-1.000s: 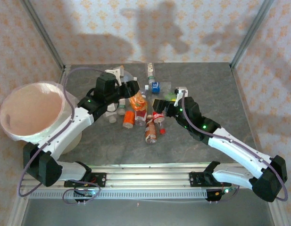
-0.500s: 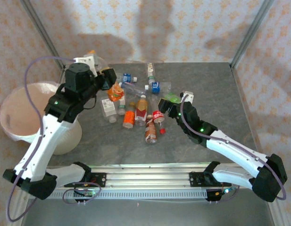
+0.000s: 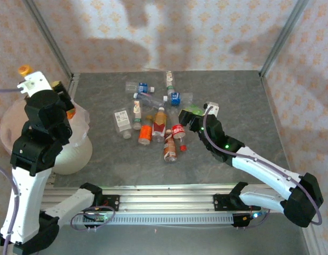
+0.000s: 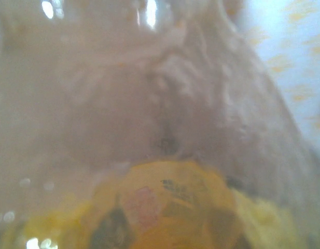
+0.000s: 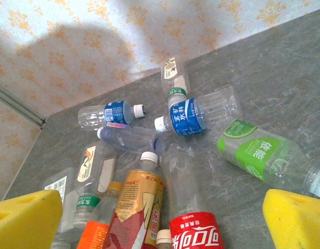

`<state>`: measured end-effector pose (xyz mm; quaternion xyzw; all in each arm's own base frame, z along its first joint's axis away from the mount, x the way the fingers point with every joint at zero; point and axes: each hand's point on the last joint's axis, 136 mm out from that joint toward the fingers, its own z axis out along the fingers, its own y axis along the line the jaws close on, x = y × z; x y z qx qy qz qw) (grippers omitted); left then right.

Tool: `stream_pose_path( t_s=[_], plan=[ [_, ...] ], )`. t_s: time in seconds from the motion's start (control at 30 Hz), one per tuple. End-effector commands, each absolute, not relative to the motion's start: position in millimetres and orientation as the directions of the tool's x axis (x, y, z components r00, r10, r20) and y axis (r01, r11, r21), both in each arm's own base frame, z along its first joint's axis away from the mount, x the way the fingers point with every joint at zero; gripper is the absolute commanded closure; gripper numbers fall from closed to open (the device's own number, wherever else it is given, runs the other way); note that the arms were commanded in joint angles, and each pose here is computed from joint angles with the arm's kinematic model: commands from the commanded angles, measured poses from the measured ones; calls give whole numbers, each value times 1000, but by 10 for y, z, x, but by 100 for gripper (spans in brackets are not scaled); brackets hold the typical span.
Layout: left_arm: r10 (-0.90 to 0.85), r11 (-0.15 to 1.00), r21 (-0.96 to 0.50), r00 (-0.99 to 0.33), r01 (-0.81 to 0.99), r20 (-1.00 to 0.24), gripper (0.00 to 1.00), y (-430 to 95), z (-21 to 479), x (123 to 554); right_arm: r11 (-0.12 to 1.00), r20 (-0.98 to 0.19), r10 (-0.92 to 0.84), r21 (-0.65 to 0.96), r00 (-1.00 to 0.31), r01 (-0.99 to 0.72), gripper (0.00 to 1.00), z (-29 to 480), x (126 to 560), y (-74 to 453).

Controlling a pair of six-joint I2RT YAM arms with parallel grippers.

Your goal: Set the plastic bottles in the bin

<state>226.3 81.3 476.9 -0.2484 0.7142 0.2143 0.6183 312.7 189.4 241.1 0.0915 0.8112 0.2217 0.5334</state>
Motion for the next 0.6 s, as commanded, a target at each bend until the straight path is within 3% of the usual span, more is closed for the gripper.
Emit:
stream_pose_path(
  t_s=[0.0, 0.23, 0.43, 0.57],
  plan=[
    [-34, 622, 121, -182, -774, -983, 46, 1171, 4654, 2062, 886, -829, 401, 459, -391, -64, 1, 2435, 3164, 1850],
    [-100, 403, 216, -277, -889, -956, 47, 1687, 4268, 1740, 895, -833, 384, 442, -397, -62, 1, 2399, 3167, 1844],
    [-208, 373, 167, -258, -913, -944, 48, 2019, 3951, 1732, 902, -840, 362, 425, -403, -73, 1, 2416, 3161, 1853],
    [-260, 422, 110, -236, -900, -937, 49, 2128, 3747, 1966, 905, -840, 358, 419, -407, -71, 1, 2396, 3149, 1840]
  ],
)
